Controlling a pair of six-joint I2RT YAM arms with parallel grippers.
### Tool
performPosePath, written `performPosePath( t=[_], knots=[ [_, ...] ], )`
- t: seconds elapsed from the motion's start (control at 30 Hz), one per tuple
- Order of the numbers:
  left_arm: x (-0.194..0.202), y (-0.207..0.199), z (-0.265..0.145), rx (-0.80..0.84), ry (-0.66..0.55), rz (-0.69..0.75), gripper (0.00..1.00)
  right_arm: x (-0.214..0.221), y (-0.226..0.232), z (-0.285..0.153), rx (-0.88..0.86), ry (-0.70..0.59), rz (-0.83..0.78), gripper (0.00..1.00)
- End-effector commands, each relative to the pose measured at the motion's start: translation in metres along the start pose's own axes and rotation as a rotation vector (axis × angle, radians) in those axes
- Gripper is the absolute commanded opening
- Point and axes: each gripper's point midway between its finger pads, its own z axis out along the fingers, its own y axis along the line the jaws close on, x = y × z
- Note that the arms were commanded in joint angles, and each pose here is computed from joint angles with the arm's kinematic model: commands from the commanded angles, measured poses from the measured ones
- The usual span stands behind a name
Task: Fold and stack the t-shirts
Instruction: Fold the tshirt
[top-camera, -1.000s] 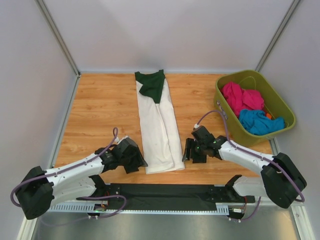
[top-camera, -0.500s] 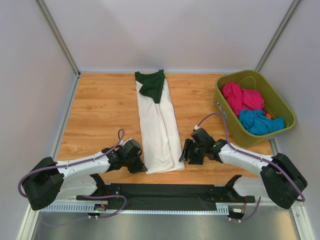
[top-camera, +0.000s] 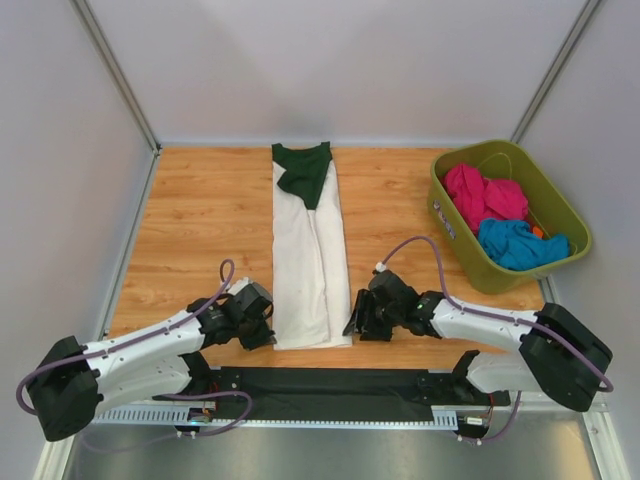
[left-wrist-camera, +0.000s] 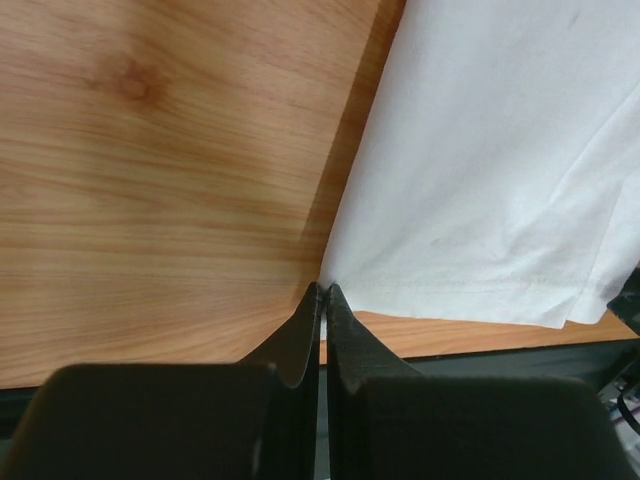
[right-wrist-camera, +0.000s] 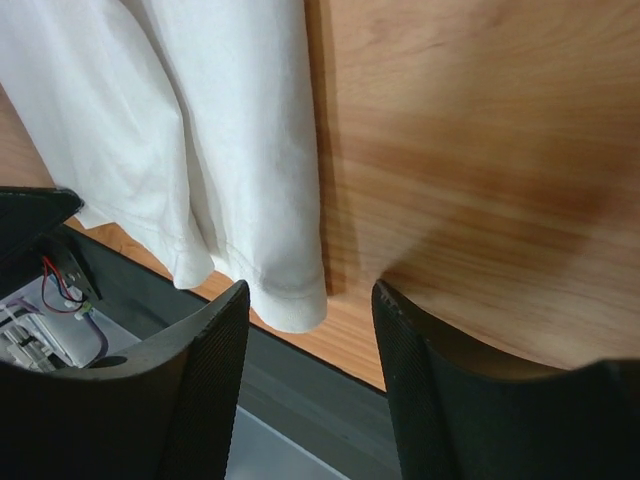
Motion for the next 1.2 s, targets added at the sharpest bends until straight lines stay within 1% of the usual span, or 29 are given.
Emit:
performPosePath(
  t=[0.0, 0.03, 0.17, 0.3, 0.43, 0.5, 0.6, 0.7, 0.8, 1.03, 1.07, 1.1, 1.17],
  knots=[
    [-0.003, 0.016, -0.007, -0.063, -0.022, 0.023, 0.00, 0.010, 0.000, 0.010, 0.020, 0.007, 0.054, 0.54],
    [-0.003, 0.021, -0.008, -0.079, -0.021, 0.028, 0.00, 0.013, 0.006, 0.012, 0.000, 0.009, 0.062, 0.52],
    [-0.002, 0.026, -0.008, -0.073, -0.014, 0.018, 0.00, 0.021, 0.010, 0.020, 0.005, 0.018, 0.072, 0.51],
    [0.000, 0.036, -0.007, -0.095, -0.004, -0.002, 0.00, 0.030, 0.018, 0.027, 0.021, 0.037, 0.048, 0.48],
    [-0.004, 0.041, -0.012, -0.104, -0.025, -0.005, 0.00, 0.039, 0.010, 0.031, 0.076, 0.060, 0.049, 0.42],
    [-0.004, 0.044, -0.014, -0.115, -0.030, -0.004, 0.00, 0.041, 0.006, 0.030, 0.086, 0.056, 0.060, 0.41],
    [-0.005, 0.044, -0.016, -0.107, -0.039, -0.006, 0.00, 0.040, 0.004, 0.027, 0.084, 0.044, 0.063, 0.40],
    [-0.005, 0.045, -0.015, -0.107, -0.035, -0.005, 0.00, 0.041, 0.006, 0.026, 0.081, 0.044, 0.060, 0.33],
    [-0.005, 0.044, -0.015, -0.107, -0.036, 0.000, 0.00, 0.044, 0.007, 0.027, 0.091, 0.054, 0.052, 0.29],
    [-0.005, 0.045, -0.017, -0.114, -0.035, 0.003, 0.00, 0.050, 0.006, 0.030, 0.106, 0.071, 0.037, 0.24],
    [-0.005, 0.046, -0.017, -0.119, -0.035, 0.004, 0.00, 0.051, 0.006, 0.030, 0.109, 0.072, 0.034, 0.21],
    [-0.006, 0.045, -0.018, -0.113, -0.037, 0.005, 0.00, 0.051, 0.006, 0.030, 0.109, 0.073, 0.033, 0.14],
    [-0.006, 0.045, -0.019, -0.113, -0.036, 0.013, 0.00, 0.052, 0.003, 0.030, 0.119, 0.076, 0.032, 0.04]
  ],
)
